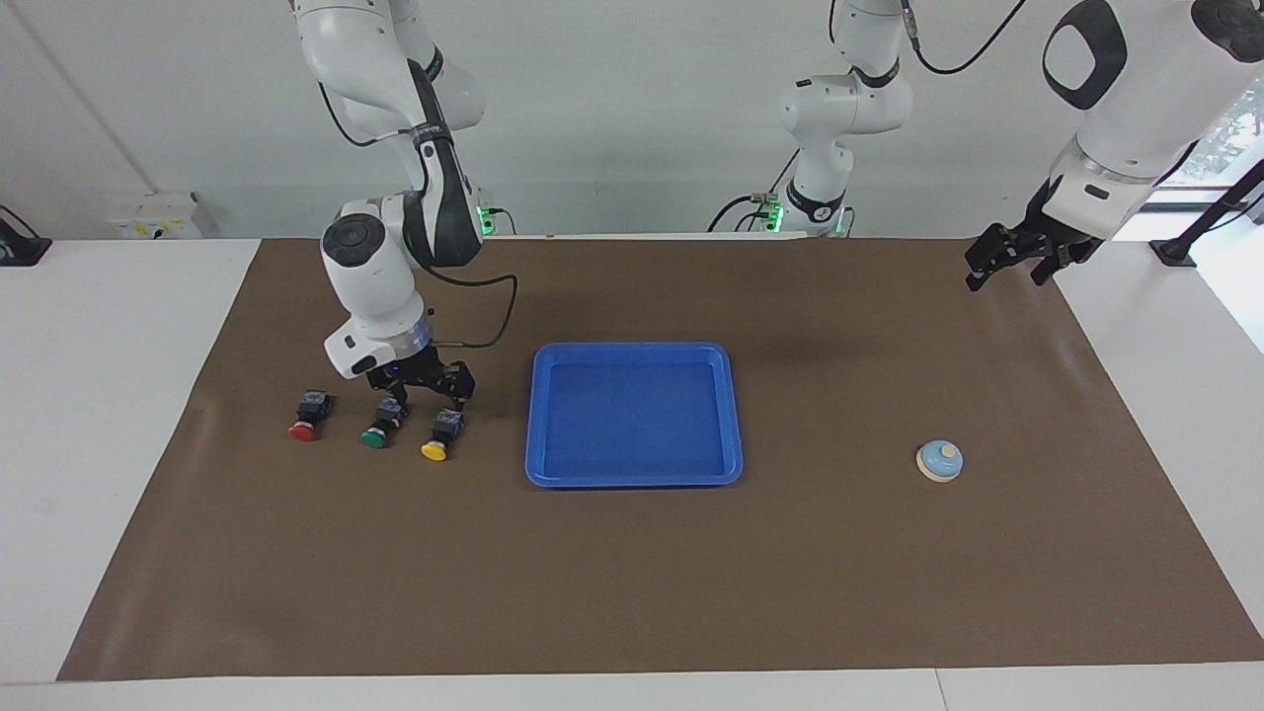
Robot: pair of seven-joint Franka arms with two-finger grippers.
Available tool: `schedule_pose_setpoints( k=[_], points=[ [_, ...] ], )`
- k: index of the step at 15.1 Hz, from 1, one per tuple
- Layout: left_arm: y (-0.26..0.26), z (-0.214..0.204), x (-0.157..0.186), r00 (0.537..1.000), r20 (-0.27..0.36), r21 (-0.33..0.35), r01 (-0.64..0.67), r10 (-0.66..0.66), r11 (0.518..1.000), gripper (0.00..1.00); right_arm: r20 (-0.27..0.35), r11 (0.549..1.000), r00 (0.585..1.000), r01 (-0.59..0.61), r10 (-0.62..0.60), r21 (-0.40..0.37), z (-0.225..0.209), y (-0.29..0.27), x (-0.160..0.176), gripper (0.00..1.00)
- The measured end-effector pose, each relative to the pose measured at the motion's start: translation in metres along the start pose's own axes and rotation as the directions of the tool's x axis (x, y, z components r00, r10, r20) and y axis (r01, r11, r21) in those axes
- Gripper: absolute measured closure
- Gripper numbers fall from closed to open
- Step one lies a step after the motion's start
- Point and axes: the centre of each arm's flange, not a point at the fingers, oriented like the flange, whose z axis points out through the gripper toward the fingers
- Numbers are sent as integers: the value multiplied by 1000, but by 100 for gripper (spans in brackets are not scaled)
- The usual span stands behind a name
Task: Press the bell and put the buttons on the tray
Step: 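Grasp the yellow-topped button with the right gripper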
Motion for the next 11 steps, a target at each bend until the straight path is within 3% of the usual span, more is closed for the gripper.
schedule_pose_setpoints(
  k=[8,11],
  points=[
    [0,0,0,1000,0,0,0,0,1000,0,6,1000,1000,-1,1,3,38,-1,3,1],
    [0,0,0,1000,0,0,0,0,1000,0,4,1000,1000,-1,1,3,38,-1,3,12]
  ],
)
